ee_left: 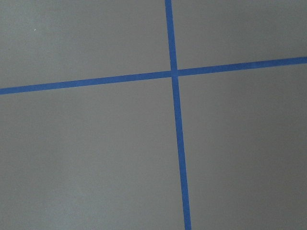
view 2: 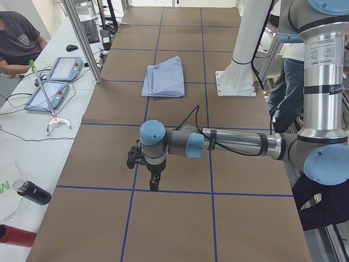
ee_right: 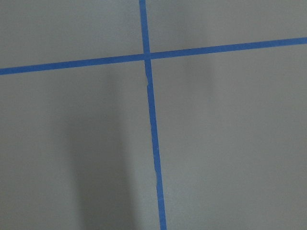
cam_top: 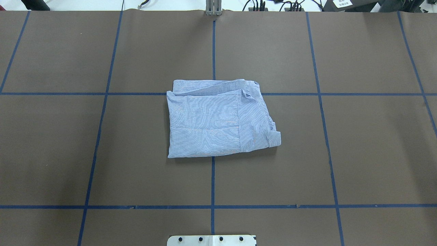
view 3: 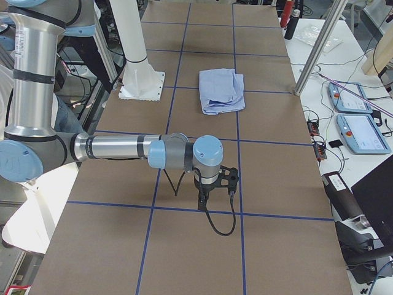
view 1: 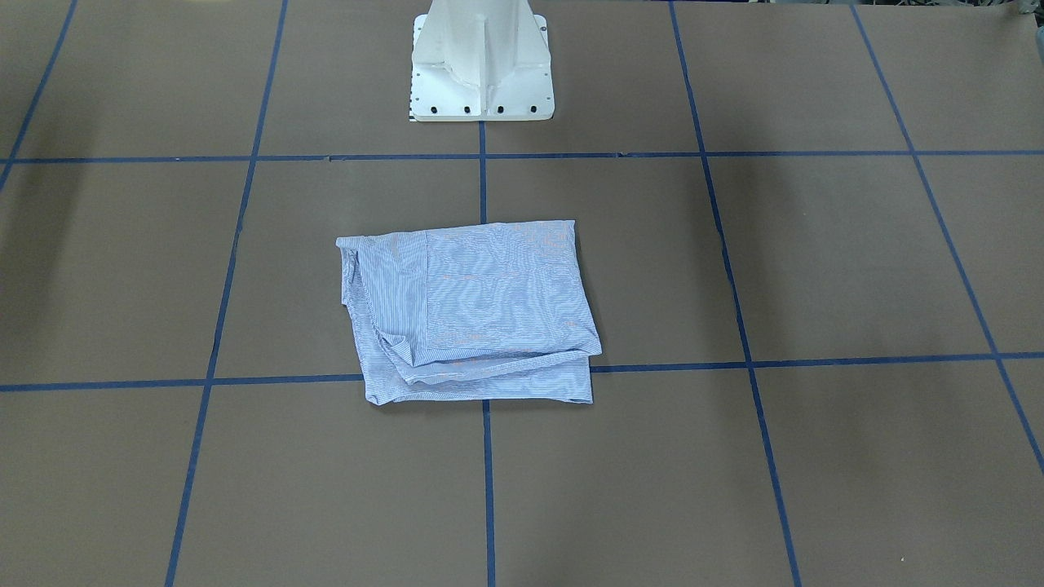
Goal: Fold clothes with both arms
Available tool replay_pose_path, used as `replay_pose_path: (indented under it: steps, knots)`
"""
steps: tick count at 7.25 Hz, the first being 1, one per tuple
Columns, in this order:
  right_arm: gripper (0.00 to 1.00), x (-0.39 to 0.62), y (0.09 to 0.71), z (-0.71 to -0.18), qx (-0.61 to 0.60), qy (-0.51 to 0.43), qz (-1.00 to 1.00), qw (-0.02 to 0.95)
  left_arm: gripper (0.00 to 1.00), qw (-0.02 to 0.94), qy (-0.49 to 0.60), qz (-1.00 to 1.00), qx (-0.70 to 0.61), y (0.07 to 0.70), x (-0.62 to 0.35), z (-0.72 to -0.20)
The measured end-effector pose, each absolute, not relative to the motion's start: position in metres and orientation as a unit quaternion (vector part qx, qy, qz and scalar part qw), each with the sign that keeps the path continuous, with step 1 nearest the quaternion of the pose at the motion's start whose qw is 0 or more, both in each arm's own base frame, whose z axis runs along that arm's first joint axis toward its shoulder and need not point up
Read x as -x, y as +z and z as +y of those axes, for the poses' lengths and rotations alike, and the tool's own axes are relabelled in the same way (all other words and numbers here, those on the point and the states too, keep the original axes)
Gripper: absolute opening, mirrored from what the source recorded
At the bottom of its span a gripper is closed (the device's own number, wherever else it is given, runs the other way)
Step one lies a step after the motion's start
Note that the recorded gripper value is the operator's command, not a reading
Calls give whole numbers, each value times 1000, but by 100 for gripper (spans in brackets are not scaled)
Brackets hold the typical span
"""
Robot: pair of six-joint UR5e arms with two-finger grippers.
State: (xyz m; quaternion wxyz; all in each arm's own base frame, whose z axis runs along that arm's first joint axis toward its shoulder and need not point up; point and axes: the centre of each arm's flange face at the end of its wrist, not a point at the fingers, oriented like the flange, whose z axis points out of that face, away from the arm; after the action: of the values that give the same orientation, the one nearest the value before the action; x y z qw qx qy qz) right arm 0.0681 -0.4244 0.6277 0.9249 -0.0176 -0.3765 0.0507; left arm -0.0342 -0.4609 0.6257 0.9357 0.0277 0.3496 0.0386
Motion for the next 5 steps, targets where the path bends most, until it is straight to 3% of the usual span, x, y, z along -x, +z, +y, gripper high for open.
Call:
replay_pose_path:
  steps: [5]
  knots:
    - [100, -68, 625, -427, 16, 49, -376, 925, 99, 934, 74, 348, -41, 627, 34, -460]
